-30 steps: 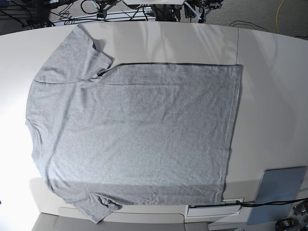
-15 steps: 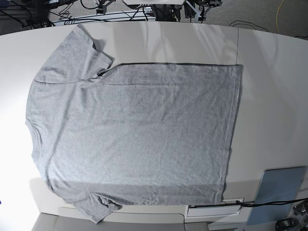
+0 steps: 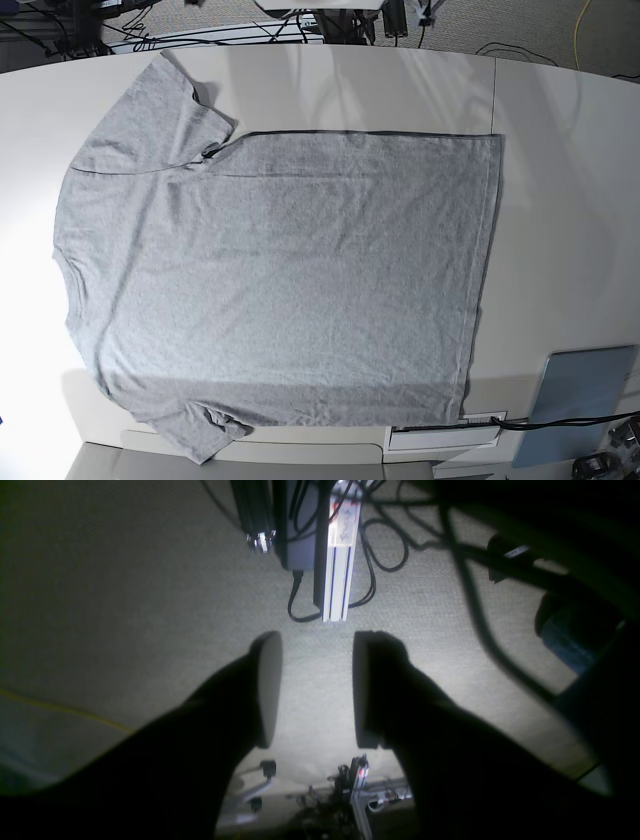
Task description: Fold the T-shirt properly
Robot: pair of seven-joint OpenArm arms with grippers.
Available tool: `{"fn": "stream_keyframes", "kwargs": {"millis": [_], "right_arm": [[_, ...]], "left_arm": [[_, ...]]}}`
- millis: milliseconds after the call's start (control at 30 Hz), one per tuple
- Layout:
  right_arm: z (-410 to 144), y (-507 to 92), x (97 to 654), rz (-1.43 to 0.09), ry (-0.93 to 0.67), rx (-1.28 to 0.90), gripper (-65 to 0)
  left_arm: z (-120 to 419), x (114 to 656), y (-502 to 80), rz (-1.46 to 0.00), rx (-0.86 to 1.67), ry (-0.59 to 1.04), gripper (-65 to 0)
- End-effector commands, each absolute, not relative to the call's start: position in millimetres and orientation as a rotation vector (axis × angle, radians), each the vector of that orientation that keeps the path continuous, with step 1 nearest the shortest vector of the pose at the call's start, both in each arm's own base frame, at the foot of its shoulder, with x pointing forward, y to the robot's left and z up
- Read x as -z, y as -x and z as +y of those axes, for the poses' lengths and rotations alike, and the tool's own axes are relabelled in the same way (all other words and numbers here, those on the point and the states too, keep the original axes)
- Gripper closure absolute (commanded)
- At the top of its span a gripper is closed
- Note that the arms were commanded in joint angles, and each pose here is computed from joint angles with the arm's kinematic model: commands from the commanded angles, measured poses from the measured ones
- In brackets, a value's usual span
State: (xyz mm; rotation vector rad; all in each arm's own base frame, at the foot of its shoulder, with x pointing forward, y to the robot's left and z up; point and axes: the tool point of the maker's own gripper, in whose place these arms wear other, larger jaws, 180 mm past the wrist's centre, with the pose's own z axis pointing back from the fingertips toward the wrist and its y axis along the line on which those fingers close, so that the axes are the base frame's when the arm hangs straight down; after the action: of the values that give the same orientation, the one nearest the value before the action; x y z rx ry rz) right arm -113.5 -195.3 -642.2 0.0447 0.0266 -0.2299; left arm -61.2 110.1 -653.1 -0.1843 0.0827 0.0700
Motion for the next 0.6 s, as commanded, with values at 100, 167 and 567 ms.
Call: {"fn": "stream_keyframes", "kwargs": {"millis": [100,167,567], "right_arm": [[-216.3,141.7,628.8,0.041,-0.034,0.211,-9.6],[-227.1,150.6,620.9,0.037,-0.009,0.186,-9.6],[-270.4,144.5,508.3,-0.146,0.010,0.048,-9.6]], "left_arm": [[125.3,640.4,73.7,0.066,-0.115,0.229,-23.8],[136.0,631.5,76.7,0.048,-0.123,0.241,-23.8],[197.3,529.9,82.0,-0.171,0.021,0.179,-23.8]]}}
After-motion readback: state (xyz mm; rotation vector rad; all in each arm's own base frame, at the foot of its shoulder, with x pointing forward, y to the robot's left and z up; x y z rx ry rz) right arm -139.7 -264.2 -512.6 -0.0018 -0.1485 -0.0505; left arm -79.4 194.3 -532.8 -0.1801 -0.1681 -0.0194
